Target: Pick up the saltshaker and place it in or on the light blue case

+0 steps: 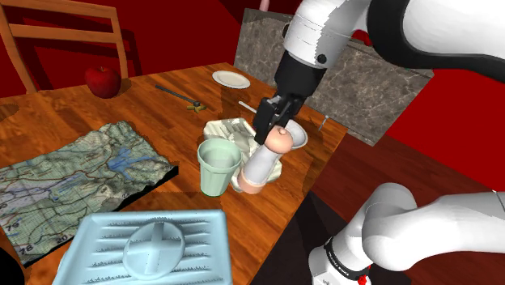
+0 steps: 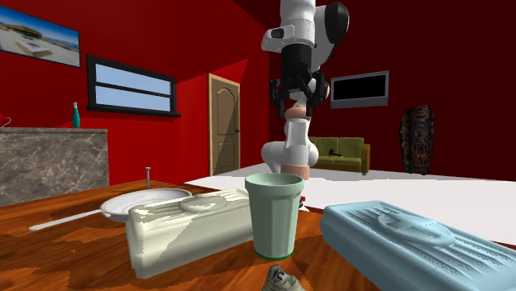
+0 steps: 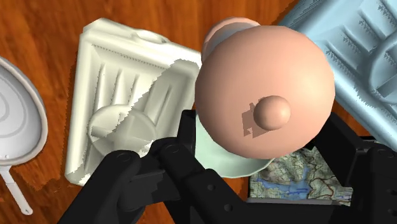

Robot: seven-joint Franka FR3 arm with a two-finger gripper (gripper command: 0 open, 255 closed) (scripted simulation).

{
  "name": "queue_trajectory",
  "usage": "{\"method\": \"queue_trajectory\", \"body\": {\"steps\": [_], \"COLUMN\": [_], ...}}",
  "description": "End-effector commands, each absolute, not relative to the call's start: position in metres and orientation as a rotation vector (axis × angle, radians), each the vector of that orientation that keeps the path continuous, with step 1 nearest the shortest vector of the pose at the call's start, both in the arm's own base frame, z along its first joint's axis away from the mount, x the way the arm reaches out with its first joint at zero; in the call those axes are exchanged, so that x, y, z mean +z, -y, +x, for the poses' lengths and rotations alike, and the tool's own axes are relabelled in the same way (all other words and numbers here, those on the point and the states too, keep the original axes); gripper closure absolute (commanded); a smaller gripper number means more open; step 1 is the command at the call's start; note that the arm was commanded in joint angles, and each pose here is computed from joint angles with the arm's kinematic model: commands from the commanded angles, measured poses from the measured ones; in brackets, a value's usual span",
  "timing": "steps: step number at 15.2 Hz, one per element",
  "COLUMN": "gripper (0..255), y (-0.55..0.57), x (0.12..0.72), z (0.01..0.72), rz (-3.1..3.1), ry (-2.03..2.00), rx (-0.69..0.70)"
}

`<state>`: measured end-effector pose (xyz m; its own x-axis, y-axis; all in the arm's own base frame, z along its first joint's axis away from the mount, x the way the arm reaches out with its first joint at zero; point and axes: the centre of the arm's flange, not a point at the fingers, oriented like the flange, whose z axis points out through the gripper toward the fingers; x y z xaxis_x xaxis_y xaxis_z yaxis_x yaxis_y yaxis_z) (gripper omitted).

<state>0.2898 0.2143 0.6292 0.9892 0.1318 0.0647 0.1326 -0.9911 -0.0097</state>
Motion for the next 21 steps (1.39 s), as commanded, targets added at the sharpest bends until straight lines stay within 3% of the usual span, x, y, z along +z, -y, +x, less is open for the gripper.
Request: {"method": "queue_trajectory", "body": {"steps": [1,7,21], "gripper": [255,255,255], "y": [-0.215,-0.215,-0.392], "x": [0.641,0.669,0.720], "z": [0.291,0.291,0.303], "rz": [-3.119,-3.119,-3.119], "ry": [0.207,0.207,0.207], "rx": [-0.100,-0.100,-0.100]}}
